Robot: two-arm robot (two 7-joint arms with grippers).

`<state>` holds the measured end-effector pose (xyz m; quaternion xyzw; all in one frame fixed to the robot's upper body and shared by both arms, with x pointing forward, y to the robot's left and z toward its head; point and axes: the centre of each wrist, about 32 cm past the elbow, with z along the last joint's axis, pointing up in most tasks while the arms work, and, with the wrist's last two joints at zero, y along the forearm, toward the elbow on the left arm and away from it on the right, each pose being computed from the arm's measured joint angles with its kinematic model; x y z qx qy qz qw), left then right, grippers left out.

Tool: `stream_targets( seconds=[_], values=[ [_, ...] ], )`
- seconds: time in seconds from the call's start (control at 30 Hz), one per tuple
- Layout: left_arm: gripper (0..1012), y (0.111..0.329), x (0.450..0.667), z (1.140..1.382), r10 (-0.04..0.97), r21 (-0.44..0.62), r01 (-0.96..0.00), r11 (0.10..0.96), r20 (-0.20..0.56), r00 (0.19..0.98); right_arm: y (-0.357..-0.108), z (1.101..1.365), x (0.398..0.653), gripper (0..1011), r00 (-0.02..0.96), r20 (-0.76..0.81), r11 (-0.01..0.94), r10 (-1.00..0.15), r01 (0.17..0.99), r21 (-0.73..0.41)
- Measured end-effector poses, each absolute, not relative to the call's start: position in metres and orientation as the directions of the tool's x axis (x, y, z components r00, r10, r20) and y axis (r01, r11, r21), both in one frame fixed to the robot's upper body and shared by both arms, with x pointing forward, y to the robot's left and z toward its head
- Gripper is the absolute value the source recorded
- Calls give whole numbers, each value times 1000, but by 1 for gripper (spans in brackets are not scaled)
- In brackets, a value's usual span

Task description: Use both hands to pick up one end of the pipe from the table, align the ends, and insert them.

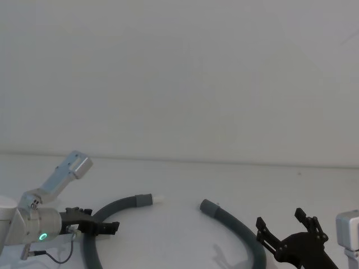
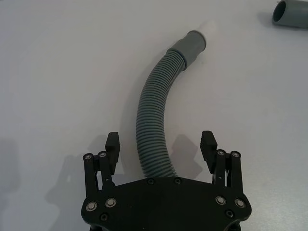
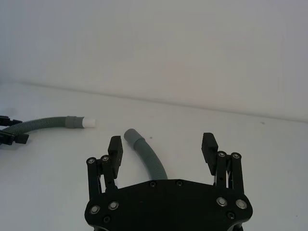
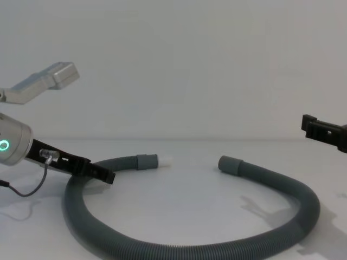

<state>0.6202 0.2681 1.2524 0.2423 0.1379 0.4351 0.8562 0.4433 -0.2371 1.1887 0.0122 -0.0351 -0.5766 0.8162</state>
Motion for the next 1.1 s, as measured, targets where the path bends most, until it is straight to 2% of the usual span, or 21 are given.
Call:
stream_targets(
  seconds=[0.07, 0.2, 0.77, 0.83, 1.1],
  values=[
    [1001, 268, 621, 1252, 812, 536, -678, 503, -23, 584, -237, 1189, 443, 1004, 333, 43, 335, -942, 940, 60],
    [931, 269, 622, 1251, 810, 539, -677, 502, -19, 586, -237, 1189, 443, 1004, 333, 43, 335, -942, 940, 60],
    [413, 269, 625, 1250, 808, 543, -675, 500, -11, 589, -237, 1189, 443, 1004, 333, 43, 335, -942, 940, 60],
    [328, 269, 625, 1250, 808, 543, -675, 500, -11, 589, -237, 1189, 443, 1004, 333, 43, 335, -942, 940, 60],
    [301, 269, 625, 1249, 807, 544, -674, 500, -11, 590, -237, 1189, 443, 1004, 333, 43, 335, -942, 940, 60]
  ],
)
